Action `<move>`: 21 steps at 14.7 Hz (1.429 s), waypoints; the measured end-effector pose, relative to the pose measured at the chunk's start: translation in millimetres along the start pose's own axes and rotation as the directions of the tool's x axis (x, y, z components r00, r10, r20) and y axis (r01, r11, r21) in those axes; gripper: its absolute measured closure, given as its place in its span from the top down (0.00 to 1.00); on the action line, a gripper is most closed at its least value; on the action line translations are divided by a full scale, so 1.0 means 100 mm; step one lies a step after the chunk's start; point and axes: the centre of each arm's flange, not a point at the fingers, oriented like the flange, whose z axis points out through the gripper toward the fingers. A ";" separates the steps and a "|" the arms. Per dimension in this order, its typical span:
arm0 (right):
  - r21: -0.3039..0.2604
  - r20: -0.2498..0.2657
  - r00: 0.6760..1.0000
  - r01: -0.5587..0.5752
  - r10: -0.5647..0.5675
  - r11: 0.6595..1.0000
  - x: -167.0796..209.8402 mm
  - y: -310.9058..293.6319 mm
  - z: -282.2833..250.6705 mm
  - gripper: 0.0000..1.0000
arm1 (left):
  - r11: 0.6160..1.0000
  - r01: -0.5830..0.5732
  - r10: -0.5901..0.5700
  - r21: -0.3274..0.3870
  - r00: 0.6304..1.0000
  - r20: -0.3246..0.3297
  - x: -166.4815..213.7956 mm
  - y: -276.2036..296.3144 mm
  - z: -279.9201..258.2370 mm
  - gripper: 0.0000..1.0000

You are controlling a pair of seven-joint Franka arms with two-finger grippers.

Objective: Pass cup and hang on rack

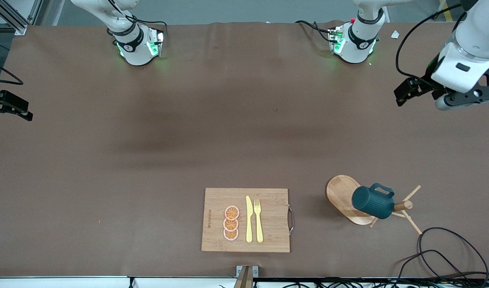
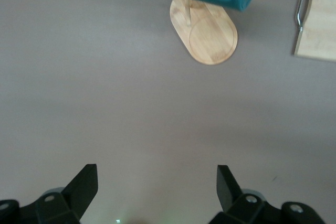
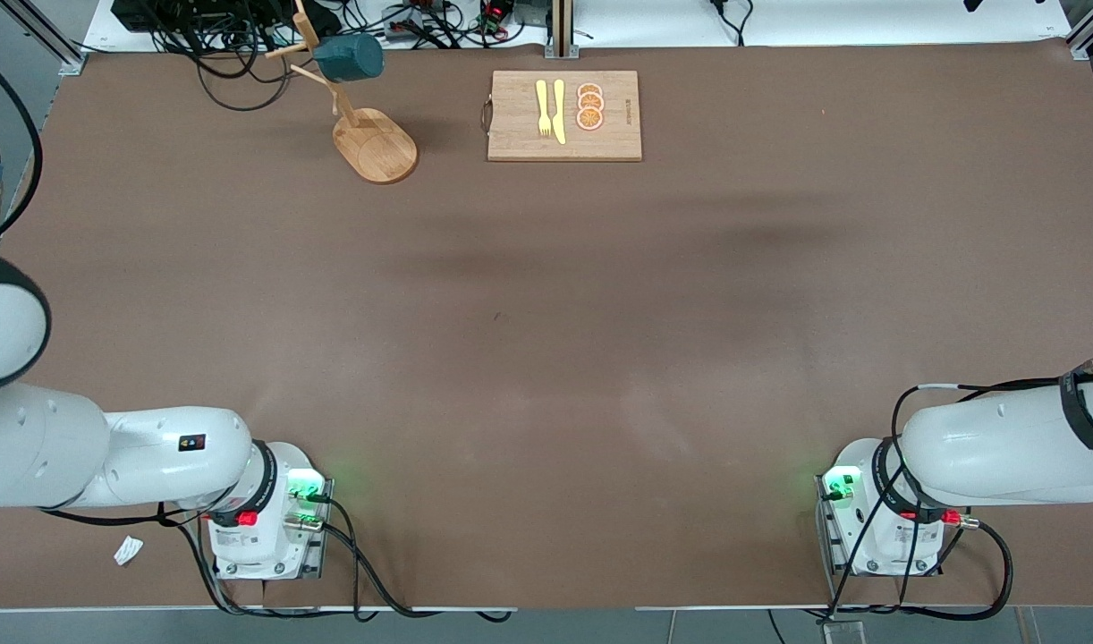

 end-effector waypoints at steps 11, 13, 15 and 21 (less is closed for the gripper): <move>0.000 0.000 1.000 0.000 0.000 1.000 0.00 0.00 0.00 1.00 | 0.989 -0.144 0.144 -0.021 0.989 -0.018 -0.08 -0.29 -0.13 1.00; 0.000 0.000 1.000 0.000 0.000 1.000 0.00 0.00 0.00 1.00 | 0.989 -0.146 0.146 -0.022 0.989 -0.019 -0.07 -0.33 -0.14 1.00; 0.000 0.000 1.000 0.000 0.000 1.000 0.00 0.00 0.00 1.00 | 0.989 -0.148 0.148 -0.022 0.989 -0.020 -0.07 -0.33 -0.14 1.00; 0.000 0.000 1.000 0.000 0.000 1.000 0.00 0.00 0.00 1.00 | 0.991 -0.134 0.134 -0.029 0.991 -0.014 -0.06 -0.41 -0.18 1.00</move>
